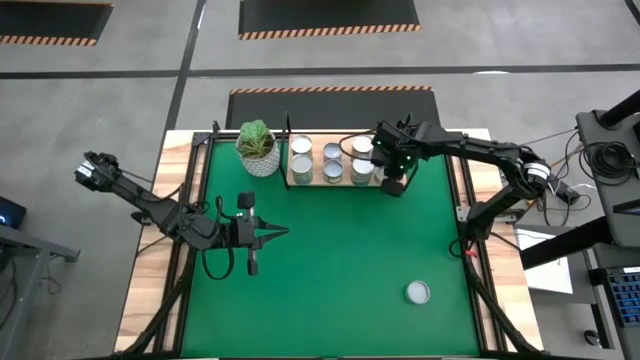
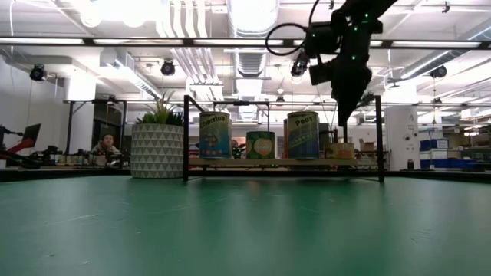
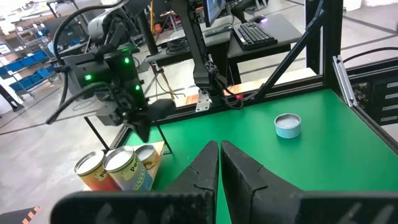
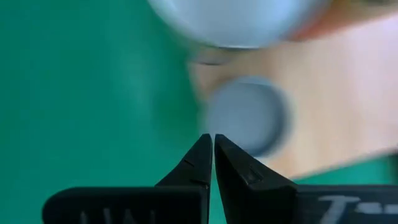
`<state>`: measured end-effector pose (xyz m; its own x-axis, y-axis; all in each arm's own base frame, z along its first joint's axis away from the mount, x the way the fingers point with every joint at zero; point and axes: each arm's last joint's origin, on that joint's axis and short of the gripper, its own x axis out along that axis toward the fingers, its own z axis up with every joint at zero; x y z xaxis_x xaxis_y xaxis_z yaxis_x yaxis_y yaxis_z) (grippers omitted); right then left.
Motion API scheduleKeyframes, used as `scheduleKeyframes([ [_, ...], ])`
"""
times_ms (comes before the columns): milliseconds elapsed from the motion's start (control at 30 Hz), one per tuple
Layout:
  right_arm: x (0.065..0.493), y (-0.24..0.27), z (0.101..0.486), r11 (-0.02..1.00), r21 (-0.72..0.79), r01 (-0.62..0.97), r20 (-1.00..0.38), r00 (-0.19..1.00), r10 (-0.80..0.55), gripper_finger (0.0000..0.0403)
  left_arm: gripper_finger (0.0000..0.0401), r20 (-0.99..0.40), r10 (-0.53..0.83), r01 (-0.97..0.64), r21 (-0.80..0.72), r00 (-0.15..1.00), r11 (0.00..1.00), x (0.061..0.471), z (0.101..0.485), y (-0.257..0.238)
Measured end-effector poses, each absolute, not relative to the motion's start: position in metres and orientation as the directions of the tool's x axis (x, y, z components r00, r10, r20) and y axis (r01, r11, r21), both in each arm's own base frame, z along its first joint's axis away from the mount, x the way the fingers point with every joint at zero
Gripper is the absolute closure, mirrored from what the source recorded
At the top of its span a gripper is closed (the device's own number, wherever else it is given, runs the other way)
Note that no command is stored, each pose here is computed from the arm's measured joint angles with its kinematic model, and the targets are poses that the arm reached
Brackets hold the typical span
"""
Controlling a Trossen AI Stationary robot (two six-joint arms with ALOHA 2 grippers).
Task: Pick and place cans onto a shelf
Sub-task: Put the canned mushrooms on the shelf
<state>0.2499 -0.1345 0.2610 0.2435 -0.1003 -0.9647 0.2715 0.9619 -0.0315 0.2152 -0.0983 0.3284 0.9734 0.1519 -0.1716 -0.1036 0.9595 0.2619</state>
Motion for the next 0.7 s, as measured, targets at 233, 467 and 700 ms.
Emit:
scheduleKeyframes([
  [233,0.251,-0.125,0.250,0.968,0.113,0.224,-0.958,0.283,0.047,0.0394,0.0401,-0.172,0.152,-0.104,0.262,0.973,0.960,0.215,0.328,-0.098],
  [467,0.251,-0.121,0.229,0.974,0.039,0.224,-0.967,0.254,-0.019,0.0394,0.0401,-0.172,0.152,-0.104,0.262,0.973,0.959,0.215,0.328,-0.098],
  [700,0.249,-0.126,0.219,0.960,-0.120,0.255,-0.964,0.201,-0.174,0.0394,0.0401,-0.172,0.152,-0.103,0.262,0.973,0.959,0.215,0.328,-0.098],
])
